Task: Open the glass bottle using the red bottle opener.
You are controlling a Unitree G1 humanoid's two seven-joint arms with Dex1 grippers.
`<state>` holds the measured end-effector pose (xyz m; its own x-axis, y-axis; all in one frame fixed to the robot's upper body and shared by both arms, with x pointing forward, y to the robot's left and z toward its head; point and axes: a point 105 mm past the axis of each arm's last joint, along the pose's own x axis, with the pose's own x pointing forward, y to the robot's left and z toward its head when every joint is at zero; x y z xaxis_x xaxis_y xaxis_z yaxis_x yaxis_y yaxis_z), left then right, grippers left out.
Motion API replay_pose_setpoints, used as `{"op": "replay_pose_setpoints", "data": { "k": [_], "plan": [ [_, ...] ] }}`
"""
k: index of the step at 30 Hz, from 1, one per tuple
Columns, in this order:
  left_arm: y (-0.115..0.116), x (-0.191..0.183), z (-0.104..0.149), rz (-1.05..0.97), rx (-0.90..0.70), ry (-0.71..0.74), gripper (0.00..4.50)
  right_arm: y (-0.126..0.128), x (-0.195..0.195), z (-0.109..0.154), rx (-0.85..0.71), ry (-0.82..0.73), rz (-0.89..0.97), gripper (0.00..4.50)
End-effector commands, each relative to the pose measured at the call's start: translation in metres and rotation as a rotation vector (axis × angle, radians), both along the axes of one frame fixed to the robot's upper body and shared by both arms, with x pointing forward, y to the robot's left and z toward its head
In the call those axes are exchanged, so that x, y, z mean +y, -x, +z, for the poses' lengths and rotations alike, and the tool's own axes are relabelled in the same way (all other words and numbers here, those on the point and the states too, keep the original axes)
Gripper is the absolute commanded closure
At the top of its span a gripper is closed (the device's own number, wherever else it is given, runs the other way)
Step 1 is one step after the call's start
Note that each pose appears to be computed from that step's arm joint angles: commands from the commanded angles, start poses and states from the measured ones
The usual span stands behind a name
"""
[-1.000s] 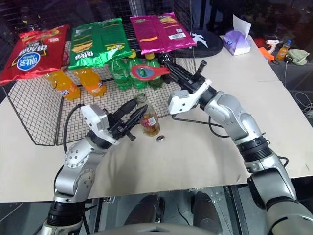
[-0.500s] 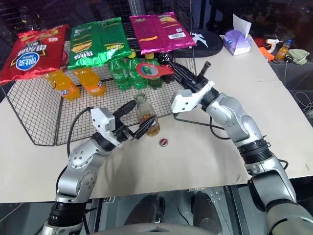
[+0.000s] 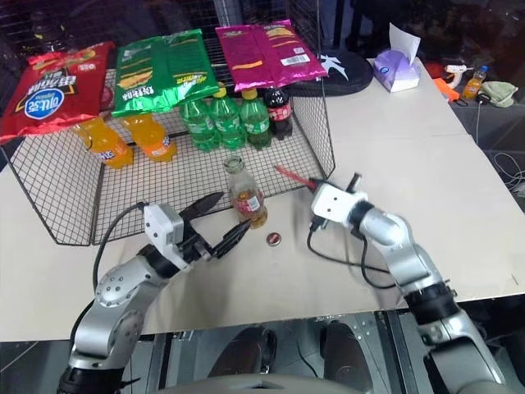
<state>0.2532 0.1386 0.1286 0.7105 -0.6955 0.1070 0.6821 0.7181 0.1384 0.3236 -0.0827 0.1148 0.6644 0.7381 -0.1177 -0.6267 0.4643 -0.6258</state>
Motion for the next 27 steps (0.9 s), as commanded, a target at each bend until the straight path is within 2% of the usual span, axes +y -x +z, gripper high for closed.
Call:
{"op": "replay_pose_setpoints", "data": {
  "k": [1, 4, 6, 7, 9, 11, 12, 14, 15, 19, 21, 24, 27],
  "plan": [
    [0.009, 0.004, 0.012, -0.002, -0.051, -0.003, 0.02, 0.023, 0.005, 0.002, 0.164, -0.079, 0.081, 4.5],
    [0.015, 0.01, 0.005, 0.01, -0.023, -0.009, 0.02, 0.033, 0.003, -0.001, 0.26, -0.12, 0.088, 4.5],
    [0.019, 0.013, -0.001, 0.019, -0.001, -0.011, 0.0, 0.035, -0.001, 0.0, 0.295, -0.149, 0.066, 3.67],
    [0.021, 0.016, -0.003, 0.029, 0.012, -0.005, 0.0, 0.036, -0.005, -0.002, 0.323, -0.158, 0.048, 3.43],
    [0.024, 0.02, -0.004, 0.049, 0.037, 0.032, 0.0, 0.034, -0.015, -0.005, 0.367, -0.167, -0.001, 2.41],
    [0.024, 0.029, -0.005, 0.098, 0.056, 0.068, 0.0, 0.031, -0.026, -0.006, 0.396, -0.187, -0.061, 1.61],
    [0.024, 0.033, -0.008, 0.117, 0.07, 0.064, 0.0, 0.03, -0.031, -0.007, 0.423, -0.202, -0.09, 0.93],
    [0.026, 0.04, -0.014, 0.147, 0.107, 0.06, 0.0, 0.031, -0.043, -0.015, 0.484, -0.218, -0.137, 0.21],
    [0.027, 0.043, -0.018, 0.161, 0.127, 0.058, 0.0, 0.033, -0.05, -0.019, 0.507, -0.219, -0.156, 0.04],
    [0.04, 0.052, -0.038, 0.205, 0.211, -0.016, 0.0, 0.046, -0.077, -0.035, 0.56, -0.204, -0.204, 0.04],
    [0.047, 0.059, -0.047, 0.248, 0.229, -0.064, 0.0, 0.053, -0.091, -0.037, 0.527, -0.211, -0.212, 0.04],
    [0.052, 0.066, -0.05, 0.292, 0.237, -0.092, 0.0, 0.062, -0.108, -0.039, 0.518, -0.264, -0.212, 0.04],
    [0.055, 0.068, -0.048, 0.297, 0.227, -0.1, 0.0, 0.071, -0.118, -0.043, 0.512, -0.242, -0.202, 0.04]
  ]
}}
